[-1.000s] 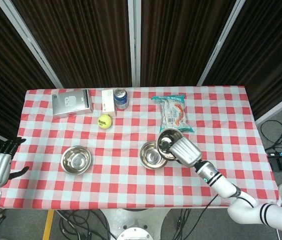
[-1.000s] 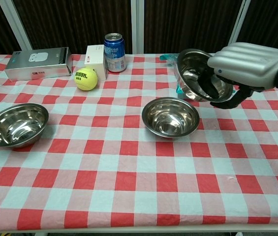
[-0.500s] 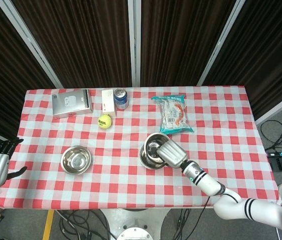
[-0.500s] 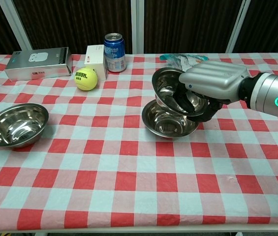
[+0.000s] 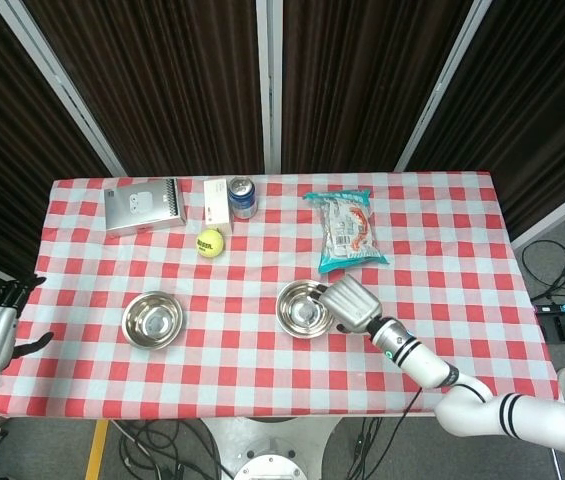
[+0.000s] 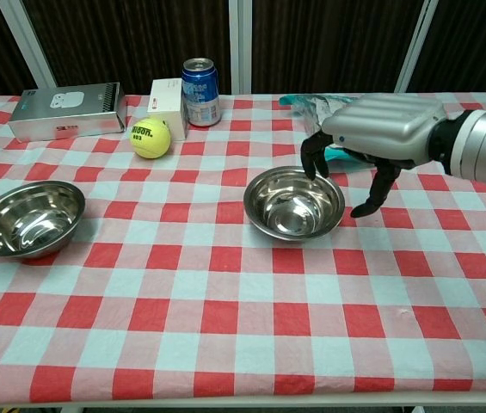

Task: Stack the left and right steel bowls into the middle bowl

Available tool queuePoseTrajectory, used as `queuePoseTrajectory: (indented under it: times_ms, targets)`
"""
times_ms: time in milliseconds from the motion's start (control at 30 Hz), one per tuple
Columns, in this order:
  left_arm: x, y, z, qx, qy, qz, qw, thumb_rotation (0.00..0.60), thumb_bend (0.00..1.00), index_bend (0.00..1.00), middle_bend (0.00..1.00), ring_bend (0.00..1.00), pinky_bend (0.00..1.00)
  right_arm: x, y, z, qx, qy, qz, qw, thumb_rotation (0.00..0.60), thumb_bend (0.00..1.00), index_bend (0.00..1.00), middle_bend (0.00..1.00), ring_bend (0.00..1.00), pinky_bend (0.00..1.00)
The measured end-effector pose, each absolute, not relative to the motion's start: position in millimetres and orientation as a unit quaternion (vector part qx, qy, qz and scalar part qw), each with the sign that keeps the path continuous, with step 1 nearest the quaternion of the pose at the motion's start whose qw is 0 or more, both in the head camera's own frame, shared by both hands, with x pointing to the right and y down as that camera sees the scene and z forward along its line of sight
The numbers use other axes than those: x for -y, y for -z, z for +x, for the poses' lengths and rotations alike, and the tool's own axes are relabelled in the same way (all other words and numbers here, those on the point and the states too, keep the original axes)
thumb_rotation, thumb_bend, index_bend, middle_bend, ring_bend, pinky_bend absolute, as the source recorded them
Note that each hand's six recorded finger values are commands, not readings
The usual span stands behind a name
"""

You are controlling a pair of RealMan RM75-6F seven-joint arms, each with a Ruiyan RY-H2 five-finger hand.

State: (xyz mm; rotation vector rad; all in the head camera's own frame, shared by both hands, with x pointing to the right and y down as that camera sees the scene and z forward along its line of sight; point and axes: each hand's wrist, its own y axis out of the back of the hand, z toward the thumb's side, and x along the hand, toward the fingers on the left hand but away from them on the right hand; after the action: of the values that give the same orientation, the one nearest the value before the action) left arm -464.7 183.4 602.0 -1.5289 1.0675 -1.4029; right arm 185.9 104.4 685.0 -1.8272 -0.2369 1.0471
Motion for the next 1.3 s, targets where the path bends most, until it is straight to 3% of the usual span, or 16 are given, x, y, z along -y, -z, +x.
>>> queuePoseTrajectory:
  times_ms: [167,233,333,400,500,800,1033,1300]
  targets:
    - [-182.8,-602.4,-459.8,-0.418,0.549,-0.607,0.394,0.6,0.08,0.24,0.29,0.24,0.3,-88.7,-650.6,210.9,0.148,-0.434,-0.731,0.505,0.6,0.02,0.36,0.42,0.79,0.78]
    - [-182.9,-603.8,-456.8,-0.414,0.549,-0.61,0.395,0.6,0.08,0.24,0.29,0.24,0.3,-82.4,-634.5,230.8,0.179,-0.442,-0.717,0.509,0.6,0.01,0.31,0.4,0.65,0.72]
    - [-182.4,-606.5,-451.0,-0.408,0.547,-0.615,0.396,0.6,0.08,0.24,0.29,0.24,0.3,-76.9,-609.6,268.0,0.23,-0.459,-0.691,0.509,0.6,0.01,0.21,0.3,0.3,0.38]
    - [-182.0,-607.5,-447.0,-0.403,0.545,-0.618,0.398,0.6,0.08,0.24,0.29,0.24,0.3,-76.9,-591.6,299.3,0.264,-0.476,-0.67,0.505,0.6,0.02,0.16,0.23,0.17,0.22]
    - [-181.8,-609.1,-438.4,-0.393,0.542,-0.625,0.402,0.6,0.08,0.24,0.29,0.24,0.3,-83.9,-570.4,342.0,0.297,-0.506,-0.648,0.485,0.6,0.04,0.09,0.15,0.07,0.1]
    - [-189.8,-618.3,-401.9,-0.341,0.533,-0.659,0.408,0.6,0.08,0.24,0.29,0.24,0.38,-118.9,-544.6,411.5,0.355,-0.552,-0.626,0.422,0.6,0.04,0.06,0.12,0.03,0.07]
    - [-207.2,-624.7,-362.8,-0.299,0.52,-0.697,0.393,0.6,0.08,0.24,0.29,0.24,0.43,-120.7,-541.4,418.8,0.36,-0.54,-0.63,0.425,0.6,0.04,0.06,0.12,0.03,0.07]
    - [-223.9,-636.3,-331.2,-0.245,0.501,-0.721,0.41,0.6,0.15,0.27,0.32,0.34,0.56,-116.6,-547.6,418.6,0.358,-0.54,-0.635,0.421,0.6,0.04,0.06,0.12,0.03,0.07]
